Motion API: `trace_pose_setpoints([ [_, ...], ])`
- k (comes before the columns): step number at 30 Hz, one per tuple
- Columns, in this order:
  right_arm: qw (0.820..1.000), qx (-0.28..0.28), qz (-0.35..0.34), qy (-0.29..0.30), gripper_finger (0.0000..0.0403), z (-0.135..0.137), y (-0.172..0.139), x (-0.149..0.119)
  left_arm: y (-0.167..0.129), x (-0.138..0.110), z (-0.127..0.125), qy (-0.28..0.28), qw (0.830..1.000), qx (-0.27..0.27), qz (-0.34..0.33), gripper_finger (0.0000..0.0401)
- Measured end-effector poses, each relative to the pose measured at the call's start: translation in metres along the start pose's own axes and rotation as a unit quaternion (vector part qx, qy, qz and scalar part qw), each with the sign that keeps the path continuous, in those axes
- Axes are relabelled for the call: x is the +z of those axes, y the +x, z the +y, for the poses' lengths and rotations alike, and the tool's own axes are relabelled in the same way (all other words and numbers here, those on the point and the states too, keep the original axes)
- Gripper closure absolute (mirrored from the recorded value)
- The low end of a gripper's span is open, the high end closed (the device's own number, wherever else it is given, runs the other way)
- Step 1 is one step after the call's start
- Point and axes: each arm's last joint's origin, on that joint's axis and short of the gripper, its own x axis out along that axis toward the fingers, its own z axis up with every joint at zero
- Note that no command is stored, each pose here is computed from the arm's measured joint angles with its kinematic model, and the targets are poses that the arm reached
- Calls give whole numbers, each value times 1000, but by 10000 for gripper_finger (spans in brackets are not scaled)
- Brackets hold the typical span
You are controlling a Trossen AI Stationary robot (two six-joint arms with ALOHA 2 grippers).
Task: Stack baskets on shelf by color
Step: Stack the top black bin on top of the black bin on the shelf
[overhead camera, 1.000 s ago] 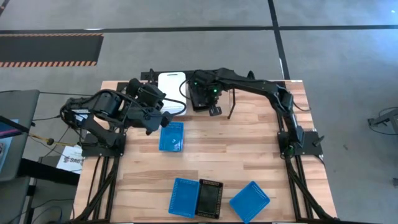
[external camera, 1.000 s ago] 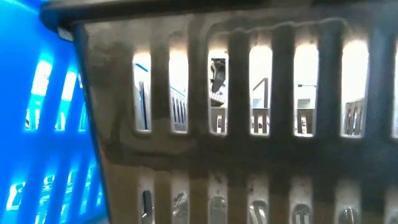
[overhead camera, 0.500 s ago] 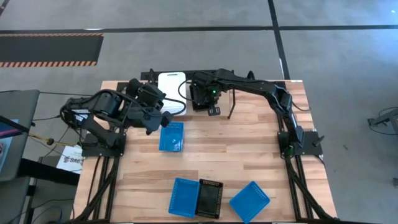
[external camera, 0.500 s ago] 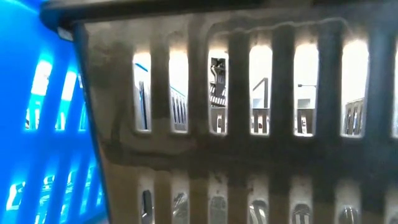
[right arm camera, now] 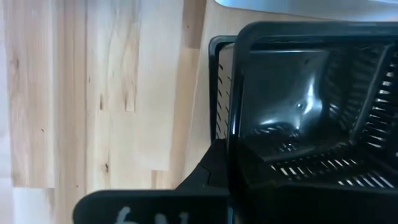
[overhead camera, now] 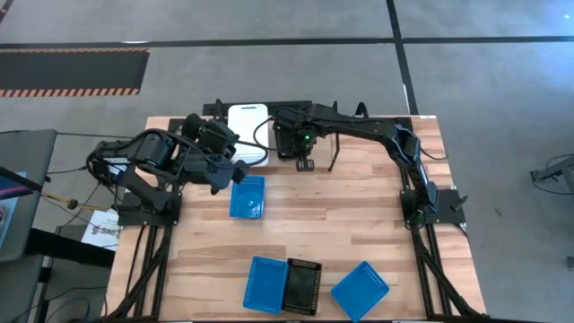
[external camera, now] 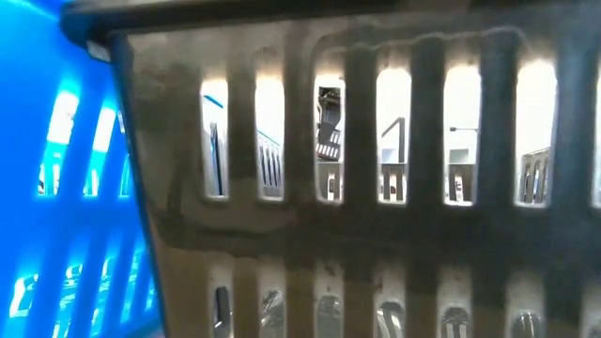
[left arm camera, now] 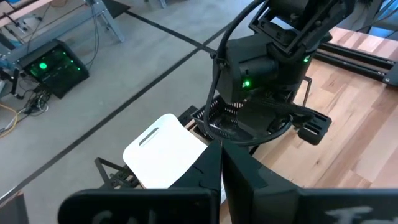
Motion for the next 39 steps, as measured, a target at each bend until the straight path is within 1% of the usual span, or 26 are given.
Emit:
trace_pose_setpoints([
  [9, 1000, 1, 4, 23, 400, -4, 0, -3, 0, 0, 0, 0, 1000, 0, 0, 401],
  [19, 1000, 11, 15, 25, 400, -7, 0, -8, 0, 0, 0, 0, 1000, 0, 0, 401],
  [26, 1000, -1, -8, 28, 400, -9, 0, -3, 0, 0, 0, 0, 1000, 0, 0, 401],
  [31, 999, 2, -2, 36, 400, -8, 1, -4, 0, 0, 0, 0, 1000, 0, 0, 401],
  [35, 999, 6, 6, 36, 400, -7, 6, -6, 0, 0, 0, 0, 1000, 0, 0, 401],
  [39, 999, 16, 28, 33, 400, -3, 20, -12, 0, 0, 0, 0, 1000, 0, 0, 401],
])
